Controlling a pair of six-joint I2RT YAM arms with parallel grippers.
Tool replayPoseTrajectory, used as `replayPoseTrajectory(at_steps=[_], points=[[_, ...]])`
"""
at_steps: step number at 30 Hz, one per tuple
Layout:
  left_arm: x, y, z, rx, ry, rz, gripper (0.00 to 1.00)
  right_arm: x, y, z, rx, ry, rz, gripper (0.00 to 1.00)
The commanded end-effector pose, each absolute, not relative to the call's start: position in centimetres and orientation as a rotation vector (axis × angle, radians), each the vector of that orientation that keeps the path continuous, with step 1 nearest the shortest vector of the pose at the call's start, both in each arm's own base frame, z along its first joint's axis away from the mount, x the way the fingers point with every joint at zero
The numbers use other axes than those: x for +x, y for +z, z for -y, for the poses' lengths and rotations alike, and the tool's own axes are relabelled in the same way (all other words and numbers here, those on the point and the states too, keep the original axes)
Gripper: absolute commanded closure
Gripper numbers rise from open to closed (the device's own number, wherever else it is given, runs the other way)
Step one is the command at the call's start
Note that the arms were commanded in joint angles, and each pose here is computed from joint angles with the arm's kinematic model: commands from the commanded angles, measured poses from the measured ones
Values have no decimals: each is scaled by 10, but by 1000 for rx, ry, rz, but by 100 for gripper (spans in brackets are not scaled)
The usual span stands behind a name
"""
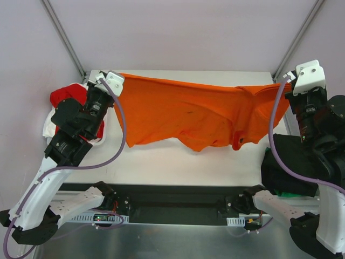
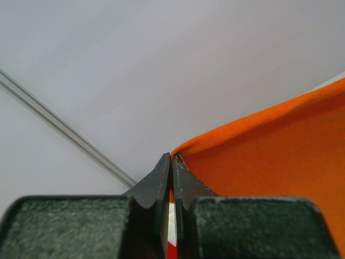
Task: Fold and stack the t-shirts
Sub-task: Flatten out the tshirt
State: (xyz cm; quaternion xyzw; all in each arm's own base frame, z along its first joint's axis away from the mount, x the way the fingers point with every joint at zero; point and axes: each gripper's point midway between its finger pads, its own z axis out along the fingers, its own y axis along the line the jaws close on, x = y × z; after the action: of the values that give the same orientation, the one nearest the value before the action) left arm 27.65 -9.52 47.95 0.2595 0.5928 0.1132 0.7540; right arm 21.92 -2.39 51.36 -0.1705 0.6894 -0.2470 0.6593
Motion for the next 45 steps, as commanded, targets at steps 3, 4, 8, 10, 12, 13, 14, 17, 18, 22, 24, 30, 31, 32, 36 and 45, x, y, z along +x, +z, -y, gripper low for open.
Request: replayPoseTrajectory(at_steps=[3, 4, 8, 10, 12, 13, 14, 17, 18, 22, 24, 30, 31, 32, 36, 45], points=[[253, 529, 58, 399, 294, -1207, 100, 194, 570, 36, -265, -532, -1394, 99], [251, 534, 56, 380, 295, -1202, 100, 194, 573, 36, -254, -523, -1382, 99], [252, 534, 52, 362, 313, -1202, 100, 199, 586, 30, -244, -497, -1341, 99], [250, 533, 50, 357, 311, -1196, 100, 201, 590, 27, -244, -482, -1324, 99], [249, 533, 49, 353, 313, -1191, 100, 200, 594, 24, -247, -464, -1306, 99], [249, 532, 48, 350, 322, -1193, 100, 200, 596, 23, -249, -457, -1301, 99], [250, 531, 48, 348, 323, -1192, 100, 196, 601, 25, -243, -454, -1286, 99], [248, 529, 45, 342, 332, -1191, 100, 183, 611, 26, -244, -435, -1241, 99], [247, 529, 43, 340, 340, -1191, 100, 179, 616, 26, -241, -429, -1222, 99], [240, 544, 32, 291, 362, -1157, 100, 157, 638, 42, -185, -459, -1163, 99], [240, 548, 28, 272, 376, -1158, 100, 155, 644, 44, -174, -466, -1151, 99], [237, 559, 17, 203, 405, -1141, 100, 162, 647, 45, -160, -492, -1158, 99], [237, 558, 16, 206, 415, -1141, 100, 163, 646, 45, -160, -494, -1161, 99], [237, 559, 14, 200, 421, -1137, 100, 163, 645, 46, -162, -497, -1164, 99], [233, 556, 12, 210, 429, -1131, 100, 161, 635, 47, -172, -501, -1178, 99], [221, 535, 19, 287, 371, -1114, 100, 141, 608, 46, -216, -450, -1216, 99]])
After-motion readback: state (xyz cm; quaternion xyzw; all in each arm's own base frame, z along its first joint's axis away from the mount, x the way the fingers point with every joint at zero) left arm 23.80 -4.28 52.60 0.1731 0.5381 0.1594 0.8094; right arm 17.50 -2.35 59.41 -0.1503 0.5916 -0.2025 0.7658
